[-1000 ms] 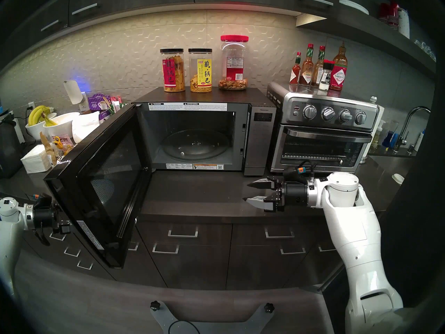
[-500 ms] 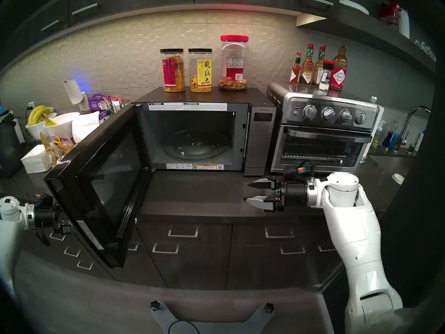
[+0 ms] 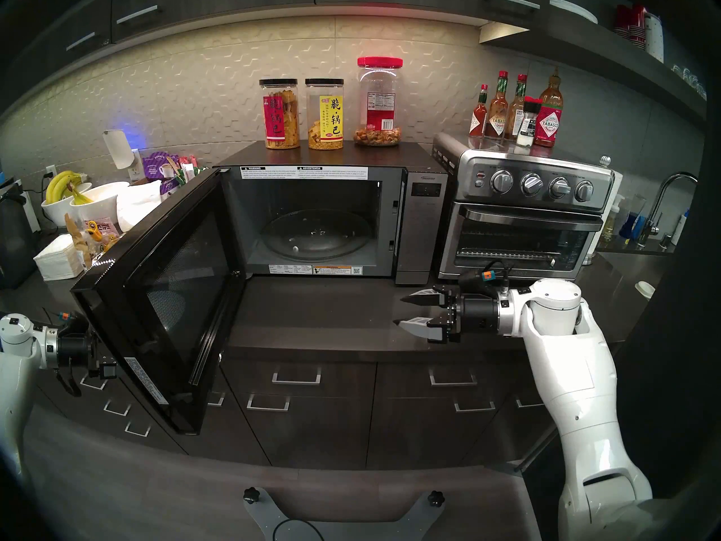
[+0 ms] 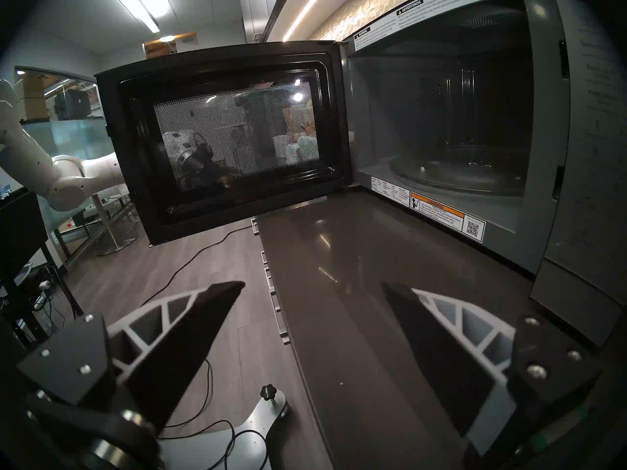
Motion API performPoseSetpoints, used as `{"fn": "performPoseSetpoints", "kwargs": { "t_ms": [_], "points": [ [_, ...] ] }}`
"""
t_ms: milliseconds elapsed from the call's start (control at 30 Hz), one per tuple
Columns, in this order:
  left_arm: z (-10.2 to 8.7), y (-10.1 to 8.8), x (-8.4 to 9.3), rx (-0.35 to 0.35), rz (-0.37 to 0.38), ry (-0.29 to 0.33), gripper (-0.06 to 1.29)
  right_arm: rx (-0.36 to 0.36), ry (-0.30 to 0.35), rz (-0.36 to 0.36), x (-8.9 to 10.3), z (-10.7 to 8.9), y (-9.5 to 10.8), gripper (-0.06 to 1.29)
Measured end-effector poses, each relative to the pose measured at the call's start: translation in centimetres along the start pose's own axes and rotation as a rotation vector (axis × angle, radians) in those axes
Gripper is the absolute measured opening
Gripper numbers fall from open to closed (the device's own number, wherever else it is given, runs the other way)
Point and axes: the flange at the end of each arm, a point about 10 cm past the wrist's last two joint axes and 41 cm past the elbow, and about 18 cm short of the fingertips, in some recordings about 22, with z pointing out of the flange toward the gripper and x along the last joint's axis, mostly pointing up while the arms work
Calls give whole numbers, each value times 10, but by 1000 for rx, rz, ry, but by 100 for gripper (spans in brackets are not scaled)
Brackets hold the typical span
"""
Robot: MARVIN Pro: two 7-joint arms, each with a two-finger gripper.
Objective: Open the microwave, put the plate inside, and close the door
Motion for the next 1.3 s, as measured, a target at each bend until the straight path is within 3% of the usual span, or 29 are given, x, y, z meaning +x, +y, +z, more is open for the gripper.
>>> {"fn": "performPoseSetpoints", "kwargs": {
  "t_ms": [367, 533, 767, 900, 1300],
  "points": [
    [0, -1, 4, 7, 5, -20, 127, -1, 0, 0, 0, 0, 0, 117],
    [0, -1, 5, 2, 5, -20, 119, -1, 0, 0, 0, 0, 0, 117],
    [0, 0, 6, -2, 7, -19, 88, -2, 0, 0, 0, 0, 0, 117],
    [0, 0, 6, -3, 7, -19, 38, -2, -1, 0, 0, 0, 0, 117],
    [1, 0, 6, -7, 23, -21, 31, -3, -1, 0, 0, 0, 0, 117]
  ]
}}
